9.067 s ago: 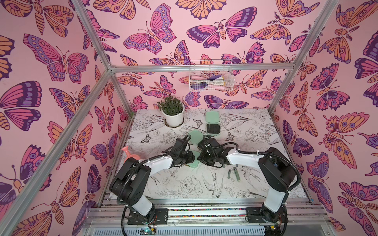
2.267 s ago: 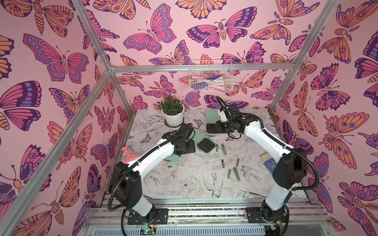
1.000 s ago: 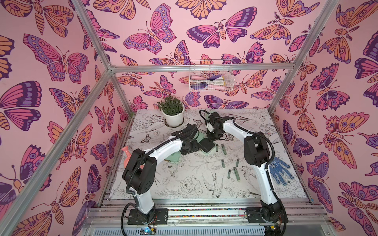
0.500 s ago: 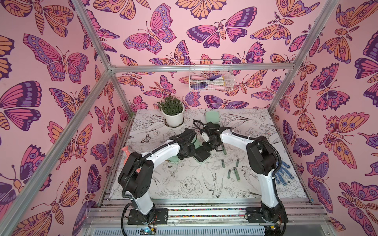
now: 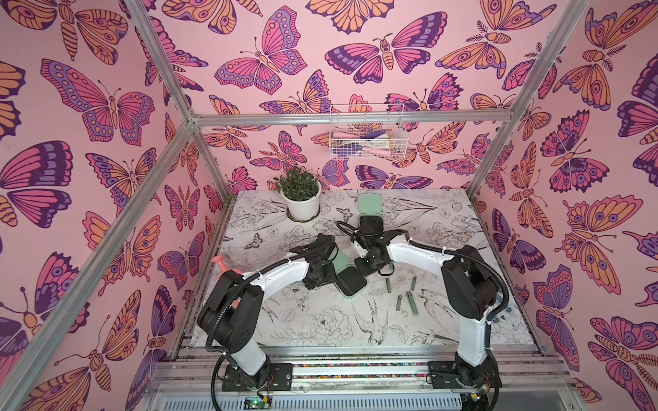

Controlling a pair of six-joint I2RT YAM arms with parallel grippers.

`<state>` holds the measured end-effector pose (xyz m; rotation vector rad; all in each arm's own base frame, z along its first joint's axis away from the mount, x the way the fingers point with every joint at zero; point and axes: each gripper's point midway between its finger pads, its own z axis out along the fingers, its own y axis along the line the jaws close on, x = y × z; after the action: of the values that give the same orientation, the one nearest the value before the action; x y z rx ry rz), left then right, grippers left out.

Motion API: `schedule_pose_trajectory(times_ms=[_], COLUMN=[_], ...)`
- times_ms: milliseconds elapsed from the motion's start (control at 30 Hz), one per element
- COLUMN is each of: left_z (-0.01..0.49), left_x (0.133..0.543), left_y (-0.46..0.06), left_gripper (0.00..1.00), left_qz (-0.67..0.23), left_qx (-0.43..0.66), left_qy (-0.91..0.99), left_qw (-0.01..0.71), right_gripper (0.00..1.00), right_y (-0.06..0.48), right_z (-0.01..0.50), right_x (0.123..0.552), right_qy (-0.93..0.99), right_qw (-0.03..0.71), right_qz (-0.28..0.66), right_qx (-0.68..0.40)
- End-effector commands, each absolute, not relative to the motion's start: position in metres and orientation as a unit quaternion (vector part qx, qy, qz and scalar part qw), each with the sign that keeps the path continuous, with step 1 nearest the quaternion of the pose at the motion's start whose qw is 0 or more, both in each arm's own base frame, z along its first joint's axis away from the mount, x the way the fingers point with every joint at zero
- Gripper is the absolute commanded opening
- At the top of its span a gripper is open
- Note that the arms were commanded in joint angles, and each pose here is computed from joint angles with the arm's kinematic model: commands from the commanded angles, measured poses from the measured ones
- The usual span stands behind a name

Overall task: Organize nail clipper sets
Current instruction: Move the storage box to the center of the board, then pick up the storage box at the center of the board.

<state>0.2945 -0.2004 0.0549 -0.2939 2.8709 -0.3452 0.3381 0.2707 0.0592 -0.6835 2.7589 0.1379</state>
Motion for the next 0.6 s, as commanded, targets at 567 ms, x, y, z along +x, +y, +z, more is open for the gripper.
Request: schedule_pose_trajectory(times_ms=[567], left_z=[0.064], left_x=[0.294], left_y=[-0.198], left_gripper=[0.62], left_qz=[-0.127], left_qx=[-0.103], left_qy=[0.978], left_qw=[0.127], right_gripper=[0.43], right_y=[0.164], right_z=[0.043], right_x=[0.395], right_qy=[0.983], right_qw=[0.139], right_qz=[-0.033], right_qx=[-0.119])
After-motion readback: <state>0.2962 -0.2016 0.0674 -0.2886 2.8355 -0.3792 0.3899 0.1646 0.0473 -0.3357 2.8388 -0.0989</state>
